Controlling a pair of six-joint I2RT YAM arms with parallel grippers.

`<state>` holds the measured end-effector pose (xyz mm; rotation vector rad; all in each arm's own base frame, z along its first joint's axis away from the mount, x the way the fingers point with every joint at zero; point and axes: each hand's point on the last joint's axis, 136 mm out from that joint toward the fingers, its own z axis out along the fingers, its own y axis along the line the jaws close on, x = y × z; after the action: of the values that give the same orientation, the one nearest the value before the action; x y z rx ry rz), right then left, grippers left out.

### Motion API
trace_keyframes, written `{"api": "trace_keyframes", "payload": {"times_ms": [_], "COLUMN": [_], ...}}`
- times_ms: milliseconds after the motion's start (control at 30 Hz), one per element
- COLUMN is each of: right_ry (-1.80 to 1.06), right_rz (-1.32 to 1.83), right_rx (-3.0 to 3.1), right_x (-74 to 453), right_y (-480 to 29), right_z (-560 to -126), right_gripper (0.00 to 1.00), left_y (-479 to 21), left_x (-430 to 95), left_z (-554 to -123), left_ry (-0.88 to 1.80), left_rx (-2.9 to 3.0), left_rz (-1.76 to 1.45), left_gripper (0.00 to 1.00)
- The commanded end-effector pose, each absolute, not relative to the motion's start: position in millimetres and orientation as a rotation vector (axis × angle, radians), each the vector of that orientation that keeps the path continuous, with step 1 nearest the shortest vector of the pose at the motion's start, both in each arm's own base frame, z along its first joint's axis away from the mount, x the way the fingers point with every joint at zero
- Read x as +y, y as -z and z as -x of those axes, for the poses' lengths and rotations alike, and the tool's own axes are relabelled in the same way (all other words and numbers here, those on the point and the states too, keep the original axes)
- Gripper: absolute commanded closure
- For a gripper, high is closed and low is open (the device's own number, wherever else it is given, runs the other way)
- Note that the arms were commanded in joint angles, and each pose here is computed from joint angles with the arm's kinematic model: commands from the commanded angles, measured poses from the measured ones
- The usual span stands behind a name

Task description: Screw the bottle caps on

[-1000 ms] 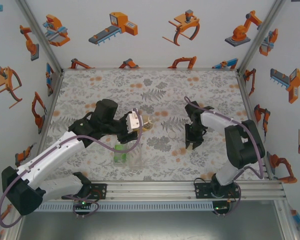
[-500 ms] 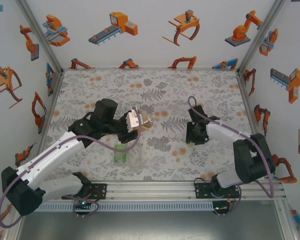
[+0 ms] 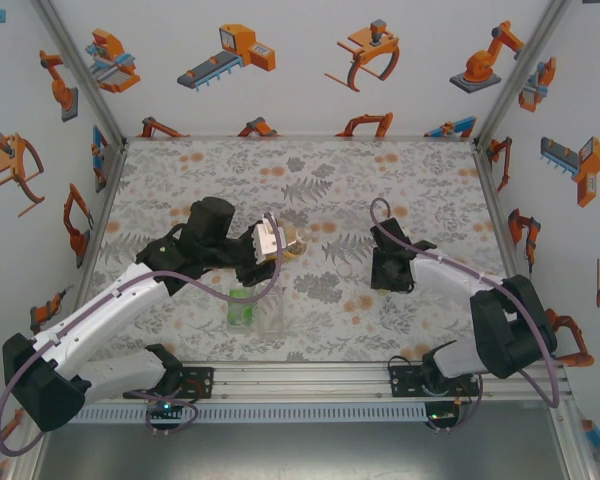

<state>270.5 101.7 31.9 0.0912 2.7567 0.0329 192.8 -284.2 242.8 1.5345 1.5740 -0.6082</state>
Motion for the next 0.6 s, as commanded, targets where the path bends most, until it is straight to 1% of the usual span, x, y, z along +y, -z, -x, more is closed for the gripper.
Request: {"api": "trace_keyframes", "payload": {"times_ms": [0, 200, 433, 567], "right_ry": [0.021, 0.023, 0.024, 0.015], "right_rz": [-0.101, -0.085, -0.078, -0.078], "right_rx": [2.762, 2.77, 2.775, 2.769], "right_x": [98.4, 101.2, 104.3, 105.9], "right_y": [-27.5, -26.2, -28.0, -29.8], "right_z": [-266.8, -266.2, -264.3, -264.6], "right_gripper": [0.58, 0.59, 0.57, 0.58], "left_y": [-252.3, -252.1, -251.9, -250.9], "left_x": [-287.7, -286.5, -287.6, -288.0], "left_z": [-187.3, -185.9, -187.1, -187.3], "left_ry": [0.649, 0.654, 0.654, 0.654], "left_rx": [1.542, 1.55, 1.551, 1.553], "left_rz": [-1.523, -1.515, -1.515, -1.517], "left_gripper": [1.0, 1.0, 1.0, 1.0]}}
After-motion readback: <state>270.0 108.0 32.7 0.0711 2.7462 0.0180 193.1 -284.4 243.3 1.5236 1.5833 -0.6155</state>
